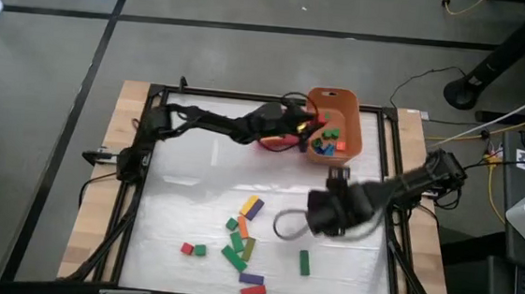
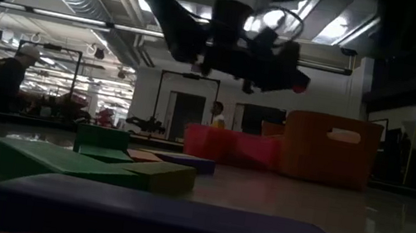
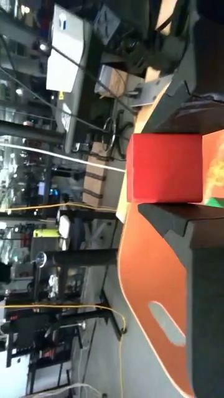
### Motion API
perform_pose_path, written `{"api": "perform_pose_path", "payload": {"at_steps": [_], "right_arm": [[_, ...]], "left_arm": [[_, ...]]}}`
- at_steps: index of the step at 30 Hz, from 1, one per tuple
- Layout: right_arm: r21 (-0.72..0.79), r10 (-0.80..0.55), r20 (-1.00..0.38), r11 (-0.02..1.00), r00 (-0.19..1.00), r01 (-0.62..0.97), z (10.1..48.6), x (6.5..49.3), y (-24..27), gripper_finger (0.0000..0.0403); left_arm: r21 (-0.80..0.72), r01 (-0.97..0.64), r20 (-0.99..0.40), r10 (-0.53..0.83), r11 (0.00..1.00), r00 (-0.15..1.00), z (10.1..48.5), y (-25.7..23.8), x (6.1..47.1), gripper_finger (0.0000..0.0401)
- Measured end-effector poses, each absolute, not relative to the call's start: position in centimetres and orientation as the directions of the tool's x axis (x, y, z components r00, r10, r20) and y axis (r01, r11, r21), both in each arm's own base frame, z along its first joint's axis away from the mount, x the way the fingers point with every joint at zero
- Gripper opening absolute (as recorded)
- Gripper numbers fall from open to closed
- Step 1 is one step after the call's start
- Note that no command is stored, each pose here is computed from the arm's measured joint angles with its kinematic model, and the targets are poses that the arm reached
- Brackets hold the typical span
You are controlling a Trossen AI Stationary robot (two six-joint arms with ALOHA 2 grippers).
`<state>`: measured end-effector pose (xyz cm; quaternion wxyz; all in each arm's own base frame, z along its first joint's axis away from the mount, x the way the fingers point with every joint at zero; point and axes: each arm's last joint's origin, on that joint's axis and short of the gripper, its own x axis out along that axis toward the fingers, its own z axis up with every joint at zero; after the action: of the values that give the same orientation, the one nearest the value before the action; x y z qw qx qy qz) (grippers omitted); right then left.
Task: Sort blocks by size
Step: Put the small red block into the orange bin, then put the large purple block into the pink bin
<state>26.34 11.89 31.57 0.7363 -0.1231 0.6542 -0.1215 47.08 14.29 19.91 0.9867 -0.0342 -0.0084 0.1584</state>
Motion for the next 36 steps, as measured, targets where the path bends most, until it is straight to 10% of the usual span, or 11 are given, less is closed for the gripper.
{"api": "perform_pose_path", "payload": {"at_steps": [21, 36], "right_arm": [[-0.139, -0.209, -0.91, 0.967, 0.357, 0.213, 24.9, 22.9, 20.6, 0.0221], [-0.337, -0.234, -0.72, 0.941, 0.653, -0.035, 20.1, 25.8, 19.7, 0.0221]], "left_arm": [[-0.223, -0.294, -0.119, 0.273, 0.929, 0.954, 20.3, 15.2, 49.7, 0.0212], [-0.068, -0.153, -0.6, 0.082, 0.986, 0.796, 32.1, 10.4, 39.0, 0.0182]]}}
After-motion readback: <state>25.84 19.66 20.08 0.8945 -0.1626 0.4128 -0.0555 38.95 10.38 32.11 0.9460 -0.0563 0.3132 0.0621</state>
